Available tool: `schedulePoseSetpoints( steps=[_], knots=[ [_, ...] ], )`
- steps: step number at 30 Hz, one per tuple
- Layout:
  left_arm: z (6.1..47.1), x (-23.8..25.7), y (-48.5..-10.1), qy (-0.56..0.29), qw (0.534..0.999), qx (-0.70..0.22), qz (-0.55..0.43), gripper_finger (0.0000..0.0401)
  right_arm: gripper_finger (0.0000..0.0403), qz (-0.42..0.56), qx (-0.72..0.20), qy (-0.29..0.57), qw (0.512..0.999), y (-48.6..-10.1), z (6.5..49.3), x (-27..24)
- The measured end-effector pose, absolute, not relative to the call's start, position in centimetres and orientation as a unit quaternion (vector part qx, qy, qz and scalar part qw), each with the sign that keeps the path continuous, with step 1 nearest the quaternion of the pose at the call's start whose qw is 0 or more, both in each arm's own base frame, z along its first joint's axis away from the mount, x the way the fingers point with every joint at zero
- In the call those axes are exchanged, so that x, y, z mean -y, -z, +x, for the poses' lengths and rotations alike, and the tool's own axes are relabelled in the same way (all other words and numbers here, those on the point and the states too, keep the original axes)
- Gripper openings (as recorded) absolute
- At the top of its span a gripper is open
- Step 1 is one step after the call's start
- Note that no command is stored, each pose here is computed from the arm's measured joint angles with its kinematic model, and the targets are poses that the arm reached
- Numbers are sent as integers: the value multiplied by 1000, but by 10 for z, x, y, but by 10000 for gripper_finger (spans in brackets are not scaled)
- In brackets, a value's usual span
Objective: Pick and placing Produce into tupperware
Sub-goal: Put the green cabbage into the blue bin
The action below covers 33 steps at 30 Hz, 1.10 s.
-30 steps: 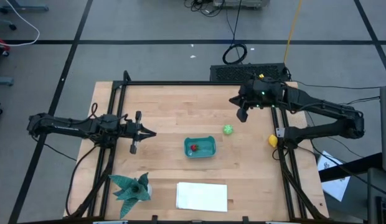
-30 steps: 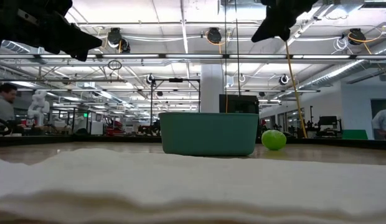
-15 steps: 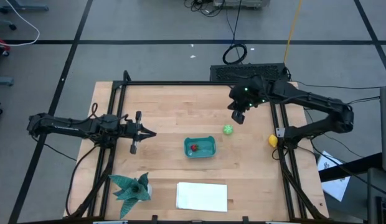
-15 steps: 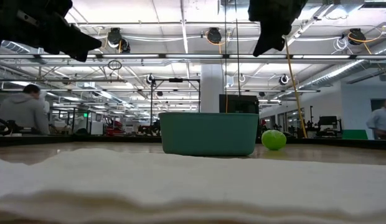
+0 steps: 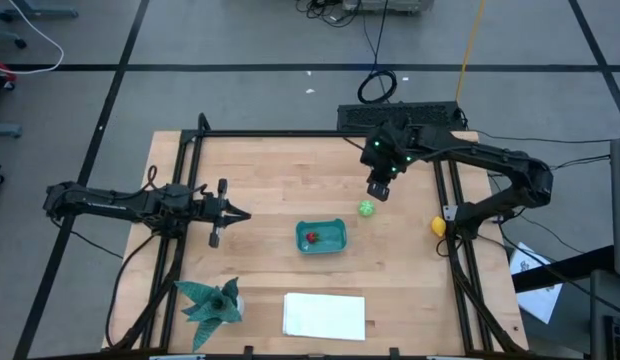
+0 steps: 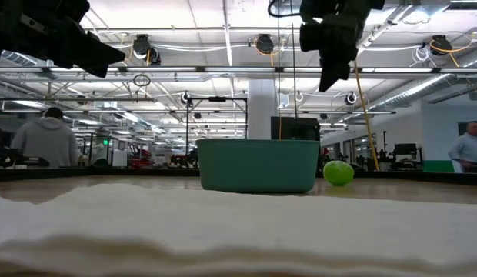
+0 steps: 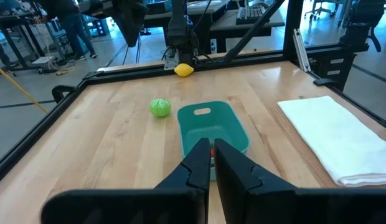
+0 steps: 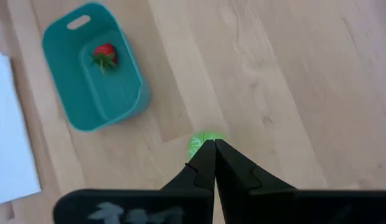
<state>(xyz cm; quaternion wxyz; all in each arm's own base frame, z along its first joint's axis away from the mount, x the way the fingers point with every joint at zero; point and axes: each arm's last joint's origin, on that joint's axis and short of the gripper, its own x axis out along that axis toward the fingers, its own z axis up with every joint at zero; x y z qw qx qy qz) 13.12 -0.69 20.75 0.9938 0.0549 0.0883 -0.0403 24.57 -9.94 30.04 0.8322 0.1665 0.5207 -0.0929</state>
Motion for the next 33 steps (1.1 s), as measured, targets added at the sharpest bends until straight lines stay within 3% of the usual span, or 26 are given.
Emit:
schedulePoseSetpoints(
  steps=[9, 25, 33],
  knots=[
    [131, 7, -206, 41, 993, -97, 55, 26, 35, 163, -546, 68, 819, -288, 254, 99],
    [130, 7, -204, 41, 992, -109, 50, 26, 225, 61, -566, -17, 822, -284, 259, 84],
    [130, 7, -202, 41, 991, -115, 47, 26, 279, 29, -569, -45, 821, -260, 260, 78]
  ],
)
